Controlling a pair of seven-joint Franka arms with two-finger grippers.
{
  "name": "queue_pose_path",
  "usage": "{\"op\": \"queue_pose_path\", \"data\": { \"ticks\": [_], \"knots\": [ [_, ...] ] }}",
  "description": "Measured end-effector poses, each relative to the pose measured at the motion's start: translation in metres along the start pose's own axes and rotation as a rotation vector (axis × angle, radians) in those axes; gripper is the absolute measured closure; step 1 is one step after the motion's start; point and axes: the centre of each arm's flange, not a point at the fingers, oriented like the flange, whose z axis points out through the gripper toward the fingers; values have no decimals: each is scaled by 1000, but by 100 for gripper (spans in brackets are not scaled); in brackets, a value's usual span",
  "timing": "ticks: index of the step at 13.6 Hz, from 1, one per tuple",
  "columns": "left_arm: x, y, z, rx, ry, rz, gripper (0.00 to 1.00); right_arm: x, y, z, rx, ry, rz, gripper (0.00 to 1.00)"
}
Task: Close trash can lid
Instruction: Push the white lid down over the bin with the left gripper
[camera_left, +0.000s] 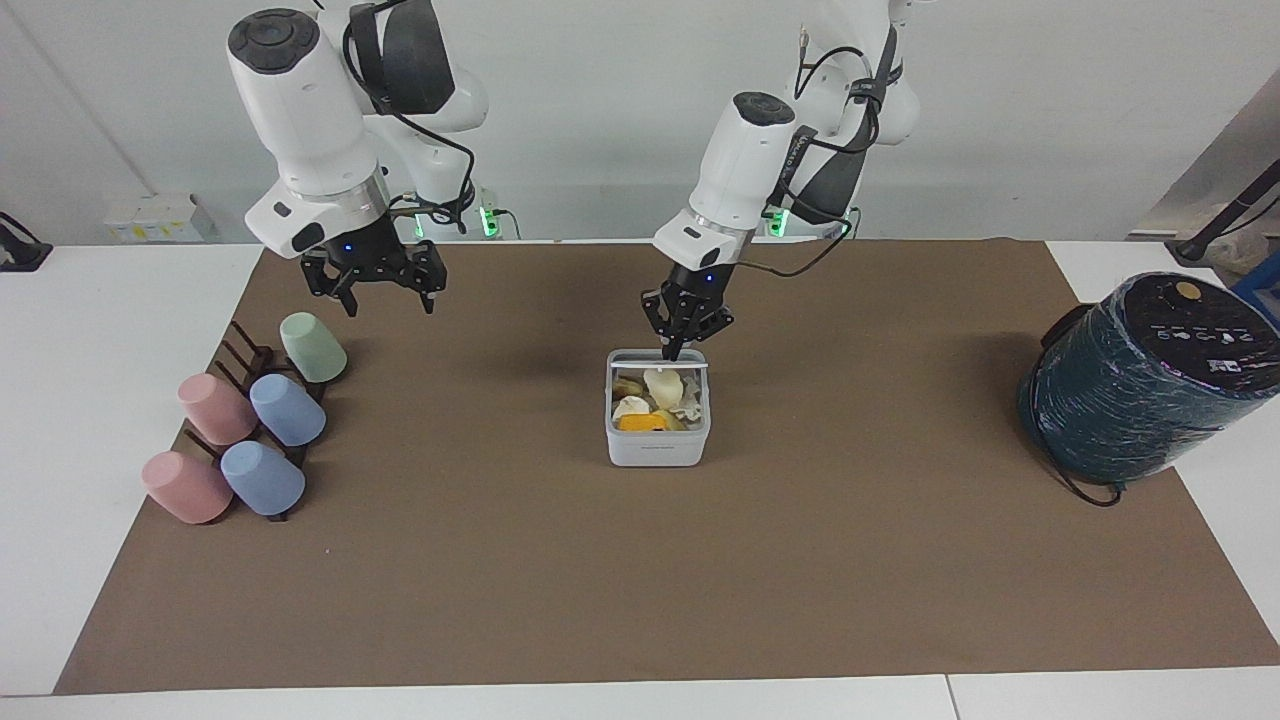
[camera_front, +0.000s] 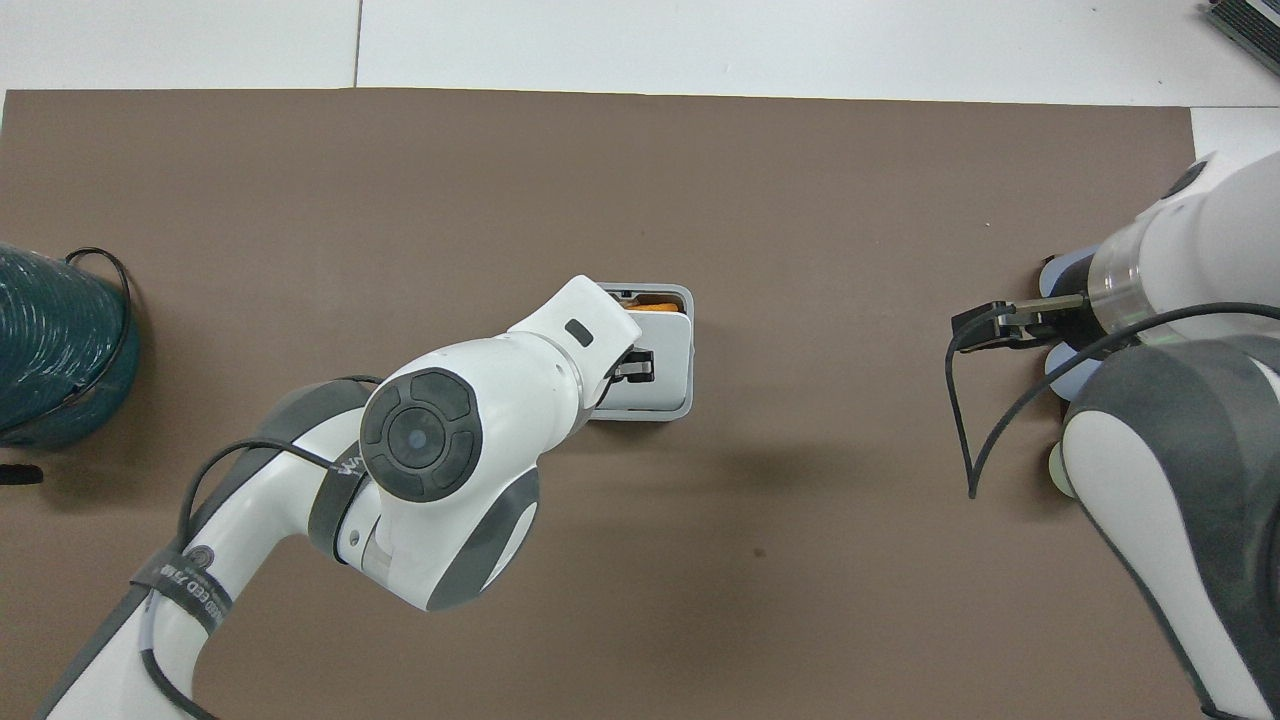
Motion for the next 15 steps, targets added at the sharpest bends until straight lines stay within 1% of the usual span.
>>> {"op": "queue_pose_path", "data": {
  "ticks": [3, 7, 9, 15],
  "knots": [
    [2, -1, 15, -7, 12, -4, 90, 0, 0, 0, 0, 0, 0, 0],
    [6, -2, 49, -13, 22, -10, 91, 0, 0, 0, 0, 0, 0, 0],
    [10, 0, 52, -22, 35, -10, 90, 0, 0, 0, 0, 0, 0, 0],
    [15, 4, 54, -24, 35, -11, 90, 0, 0, 0, 0, 0, 0, 0]
  ]
}}
